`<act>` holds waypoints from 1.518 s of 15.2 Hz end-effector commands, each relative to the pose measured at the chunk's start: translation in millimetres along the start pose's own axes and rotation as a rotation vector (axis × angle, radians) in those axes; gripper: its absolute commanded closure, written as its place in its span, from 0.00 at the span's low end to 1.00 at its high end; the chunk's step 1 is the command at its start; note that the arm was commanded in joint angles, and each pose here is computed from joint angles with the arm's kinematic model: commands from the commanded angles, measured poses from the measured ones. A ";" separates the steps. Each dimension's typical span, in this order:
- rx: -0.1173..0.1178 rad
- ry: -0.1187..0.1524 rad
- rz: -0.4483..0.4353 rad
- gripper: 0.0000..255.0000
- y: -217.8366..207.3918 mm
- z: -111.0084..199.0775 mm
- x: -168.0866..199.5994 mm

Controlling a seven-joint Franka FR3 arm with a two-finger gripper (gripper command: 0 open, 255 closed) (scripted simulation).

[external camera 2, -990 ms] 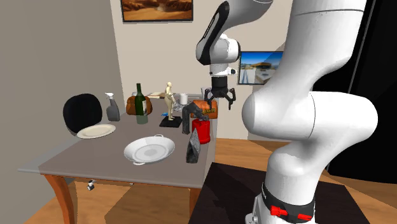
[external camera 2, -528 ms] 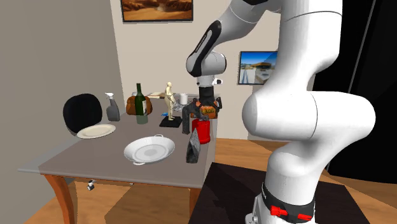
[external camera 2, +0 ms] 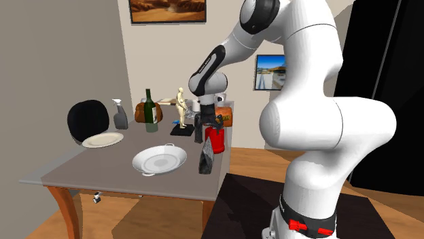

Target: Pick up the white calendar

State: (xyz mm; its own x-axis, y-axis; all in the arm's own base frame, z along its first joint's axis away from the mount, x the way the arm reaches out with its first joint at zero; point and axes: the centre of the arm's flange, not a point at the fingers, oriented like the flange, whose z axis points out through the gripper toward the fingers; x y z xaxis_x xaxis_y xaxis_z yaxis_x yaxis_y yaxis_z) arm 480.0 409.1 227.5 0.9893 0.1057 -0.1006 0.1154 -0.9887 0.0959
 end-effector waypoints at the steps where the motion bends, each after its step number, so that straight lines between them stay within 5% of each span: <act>1: -0.002 -0.001 -0.002 0.00 -10.3 12.1 1.9; 9: -0.002 -0.001 -0.002 0.00 -13.6 46.5 5.4; 10: -0.002 -0.001 -0.002 1.00 -13.4 47.0 5.6; 23: -0.002 -0.001 -0.002 1.00 -11.6 25.6 3.3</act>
State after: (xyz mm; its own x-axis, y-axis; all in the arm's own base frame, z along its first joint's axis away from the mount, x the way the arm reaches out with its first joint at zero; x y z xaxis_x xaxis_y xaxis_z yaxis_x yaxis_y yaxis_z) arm 479.4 419.3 194.9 0.9889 0.1077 -0.1020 0.1177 -0.9882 0.0977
